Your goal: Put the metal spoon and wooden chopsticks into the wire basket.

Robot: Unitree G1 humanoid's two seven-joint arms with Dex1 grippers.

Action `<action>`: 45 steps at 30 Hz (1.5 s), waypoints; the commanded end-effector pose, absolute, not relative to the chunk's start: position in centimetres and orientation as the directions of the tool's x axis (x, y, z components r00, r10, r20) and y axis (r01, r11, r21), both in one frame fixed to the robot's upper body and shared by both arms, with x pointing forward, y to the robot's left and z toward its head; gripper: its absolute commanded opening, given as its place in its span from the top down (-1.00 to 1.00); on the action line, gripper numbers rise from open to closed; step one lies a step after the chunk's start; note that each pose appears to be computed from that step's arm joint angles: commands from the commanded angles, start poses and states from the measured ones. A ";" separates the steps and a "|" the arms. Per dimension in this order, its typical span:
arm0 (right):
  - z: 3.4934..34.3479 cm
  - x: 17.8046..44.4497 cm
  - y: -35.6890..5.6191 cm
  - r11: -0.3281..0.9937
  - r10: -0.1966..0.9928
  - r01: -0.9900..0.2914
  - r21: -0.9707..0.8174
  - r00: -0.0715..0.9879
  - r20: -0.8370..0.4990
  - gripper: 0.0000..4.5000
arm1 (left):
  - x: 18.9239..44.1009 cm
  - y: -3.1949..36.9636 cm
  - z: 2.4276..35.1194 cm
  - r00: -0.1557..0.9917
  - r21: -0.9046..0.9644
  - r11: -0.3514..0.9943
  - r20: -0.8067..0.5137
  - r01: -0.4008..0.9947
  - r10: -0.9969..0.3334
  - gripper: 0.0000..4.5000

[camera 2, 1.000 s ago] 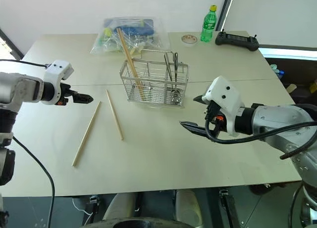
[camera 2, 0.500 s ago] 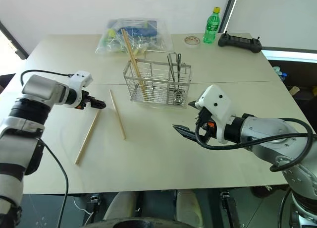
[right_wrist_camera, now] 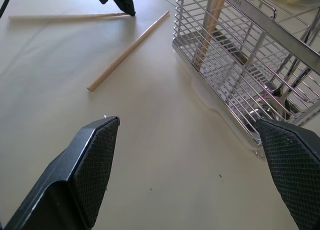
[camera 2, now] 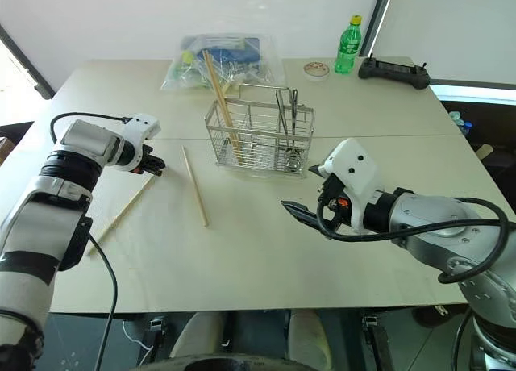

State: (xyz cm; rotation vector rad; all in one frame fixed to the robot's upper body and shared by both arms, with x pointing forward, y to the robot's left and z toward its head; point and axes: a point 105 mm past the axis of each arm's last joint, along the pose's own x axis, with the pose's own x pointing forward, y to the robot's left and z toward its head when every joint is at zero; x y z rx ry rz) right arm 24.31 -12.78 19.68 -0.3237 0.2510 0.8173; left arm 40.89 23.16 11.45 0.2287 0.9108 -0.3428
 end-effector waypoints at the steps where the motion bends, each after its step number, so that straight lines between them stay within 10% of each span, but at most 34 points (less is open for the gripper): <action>1: 20.7 24.1 -12.7 0.640 0.681 -0.739 -0.211 0.672 -0.291 -1.00 | 40.2 24.0 10.0 0.527 0.008 0.946 -0.832 0.324 -0.174 1.00; 14: 20.1 24.0 -13.2 0.646 0.676 -0.737 -0.198 0.673 -0.301 -1.00 | 42.5 29.7 19.1 0.841 -0.233 0.971 -0.534 -0.047 -0.088 1.00; 19: 20.1 24.3 -13.3 0.661 0.677 -0.731 -0.169 0.679 -0.284 -1.00 | 44.2 32.0 31.1 0.998 -0.194 0.979 0.023 -0.059 0.064 1.00; 24: 20.5 24.8 -12.7 0.677 0.686 -0.723 -0.135 0.687 -0.238 -1.00 | 42.3 25.3 42.6 0.846 -0.119 0.962 0.511 0.247 -0.154 1.00; 45: 20.4 24.4 -12.5 0.725 0.654 -0.683 -0.090 0.723 -0.221 -1.00 | 40.2 9.0 40.7 0.606 0.035 0.733 0.535 0.680 -0.588 1.00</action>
